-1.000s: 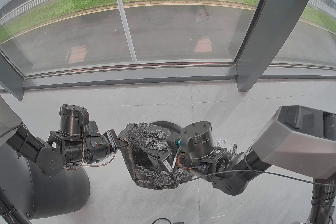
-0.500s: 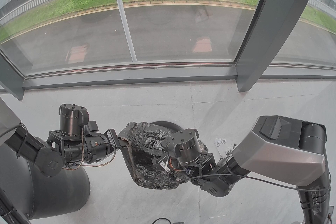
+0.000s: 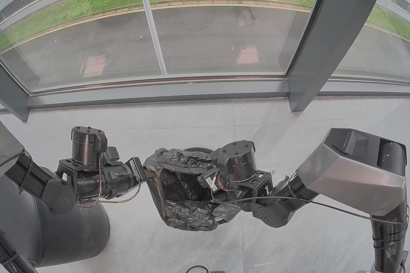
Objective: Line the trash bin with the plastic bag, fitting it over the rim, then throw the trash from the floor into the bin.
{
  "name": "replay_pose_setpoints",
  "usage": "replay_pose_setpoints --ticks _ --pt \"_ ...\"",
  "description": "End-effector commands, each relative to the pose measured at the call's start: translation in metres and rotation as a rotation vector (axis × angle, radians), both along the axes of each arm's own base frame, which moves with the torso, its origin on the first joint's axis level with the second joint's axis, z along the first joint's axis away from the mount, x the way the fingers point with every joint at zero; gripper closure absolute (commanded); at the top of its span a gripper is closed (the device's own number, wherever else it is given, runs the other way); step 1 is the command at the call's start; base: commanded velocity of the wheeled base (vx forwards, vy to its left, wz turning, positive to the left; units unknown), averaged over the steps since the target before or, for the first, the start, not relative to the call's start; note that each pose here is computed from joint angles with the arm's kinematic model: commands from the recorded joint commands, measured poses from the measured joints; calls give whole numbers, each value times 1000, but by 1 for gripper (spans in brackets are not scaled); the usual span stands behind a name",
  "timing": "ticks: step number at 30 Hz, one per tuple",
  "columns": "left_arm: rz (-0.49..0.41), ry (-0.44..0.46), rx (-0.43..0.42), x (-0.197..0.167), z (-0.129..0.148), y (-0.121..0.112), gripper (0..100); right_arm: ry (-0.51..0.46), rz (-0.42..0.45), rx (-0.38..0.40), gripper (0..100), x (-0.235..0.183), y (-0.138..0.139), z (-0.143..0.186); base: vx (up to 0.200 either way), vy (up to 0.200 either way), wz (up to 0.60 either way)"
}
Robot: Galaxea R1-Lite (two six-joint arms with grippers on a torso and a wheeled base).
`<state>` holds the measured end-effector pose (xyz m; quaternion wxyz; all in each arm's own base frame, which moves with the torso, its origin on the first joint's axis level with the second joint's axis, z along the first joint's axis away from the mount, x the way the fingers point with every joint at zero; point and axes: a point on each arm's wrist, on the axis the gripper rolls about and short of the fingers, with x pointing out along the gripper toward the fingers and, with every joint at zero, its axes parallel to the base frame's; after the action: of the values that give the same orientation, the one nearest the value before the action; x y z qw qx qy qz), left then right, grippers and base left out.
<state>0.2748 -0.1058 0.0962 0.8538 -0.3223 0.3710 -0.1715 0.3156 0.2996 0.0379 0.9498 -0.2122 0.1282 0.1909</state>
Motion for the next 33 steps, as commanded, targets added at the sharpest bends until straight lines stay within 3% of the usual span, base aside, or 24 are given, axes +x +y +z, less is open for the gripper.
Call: replay_pose_setpoints --ticks 1,16,24,33 --pt "-2 -3 11 1 -2 2 100 -30 -22 29 0 5 -8 17 0 0 0" --pt "-12 -60 82 17 -22 10 100 -81 -74 80 0 37 -13 25 0 0 0" --pt "5 -83 142 33 -41 25 100 -91 -83 95 0 51 -6 14 0 0 0" --pt "-32 -89 196 43 -60 24 100 -105 -94 104 0 63 -4 9 0 0 0"
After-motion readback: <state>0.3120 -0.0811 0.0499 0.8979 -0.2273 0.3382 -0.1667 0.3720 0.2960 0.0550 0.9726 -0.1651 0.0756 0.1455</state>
